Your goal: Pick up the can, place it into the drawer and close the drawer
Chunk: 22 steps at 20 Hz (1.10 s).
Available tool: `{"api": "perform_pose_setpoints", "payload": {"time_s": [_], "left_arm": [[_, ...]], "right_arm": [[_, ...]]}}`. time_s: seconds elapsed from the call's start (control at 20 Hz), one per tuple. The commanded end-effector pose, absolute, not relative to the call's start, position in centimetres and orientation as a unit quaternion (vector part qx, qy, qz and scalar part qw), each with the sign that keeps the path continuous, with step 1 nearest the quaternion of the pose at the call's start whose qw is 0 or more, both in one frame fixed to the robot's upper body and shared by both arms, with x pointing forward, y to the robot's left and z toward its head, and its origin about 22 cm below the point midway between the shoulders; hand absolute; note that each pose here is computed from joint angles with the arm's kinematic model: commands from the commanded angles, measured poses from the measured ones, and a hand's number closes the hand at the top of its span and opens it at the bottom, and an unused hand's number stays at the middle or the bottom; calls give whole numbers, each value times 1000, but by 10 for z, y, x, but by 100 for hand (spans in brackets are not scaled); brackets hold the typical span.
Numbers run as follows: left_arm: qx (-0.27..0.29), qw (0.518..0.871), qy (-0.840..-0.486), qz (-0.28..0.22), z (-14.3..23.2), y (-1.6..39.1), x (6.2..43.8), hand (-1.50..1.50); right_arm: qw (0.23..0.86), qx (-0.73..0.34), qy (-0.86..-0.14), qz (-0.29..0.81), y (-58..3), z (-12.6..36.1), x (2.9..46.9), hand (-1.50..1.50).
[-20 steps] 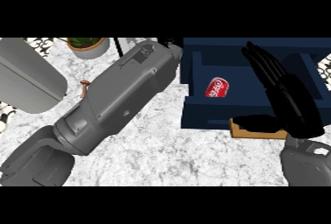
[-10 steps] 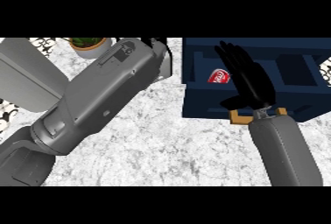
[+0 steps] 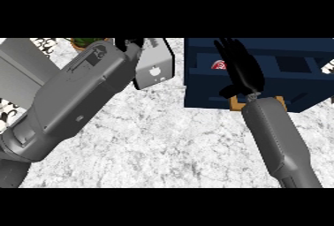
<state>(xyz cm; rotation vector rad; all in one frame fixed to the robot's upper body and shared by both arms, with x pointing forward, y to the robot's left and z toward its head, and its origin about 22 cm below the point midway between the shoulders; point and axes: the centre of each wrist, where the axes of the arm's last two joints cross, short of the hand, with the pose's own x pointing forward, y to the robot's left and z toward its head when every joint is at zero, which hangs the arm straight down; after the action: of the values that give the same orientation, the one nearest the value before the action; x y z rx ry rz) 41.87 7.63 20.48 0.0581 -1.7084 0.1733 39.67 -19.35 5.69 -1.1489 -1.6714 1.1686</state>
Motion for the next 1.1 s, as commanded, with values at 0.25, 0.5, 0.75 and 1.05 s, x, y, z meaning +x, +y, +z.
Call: {"api": "perform_pose_setpoints", "payload": {"time_s": [0.25,0.5,0.75,1.05], "left_arm": [[13,657,-750,74,219,93,407,-150],[26,649,-757,76,226,113,409,-150],[18,645,-761,68,226,114,399,-150],[11,649,-758,64,232,115,391,-150]], "right_arm": [[389,-489,-647,437,-184,23,414,-150],[382,-501,-654,419,-198,33,428,-150],[372,-522,-655,400,-207,47,440,-150],[361,-540,-652,391,-209,76,455,-150]]}}
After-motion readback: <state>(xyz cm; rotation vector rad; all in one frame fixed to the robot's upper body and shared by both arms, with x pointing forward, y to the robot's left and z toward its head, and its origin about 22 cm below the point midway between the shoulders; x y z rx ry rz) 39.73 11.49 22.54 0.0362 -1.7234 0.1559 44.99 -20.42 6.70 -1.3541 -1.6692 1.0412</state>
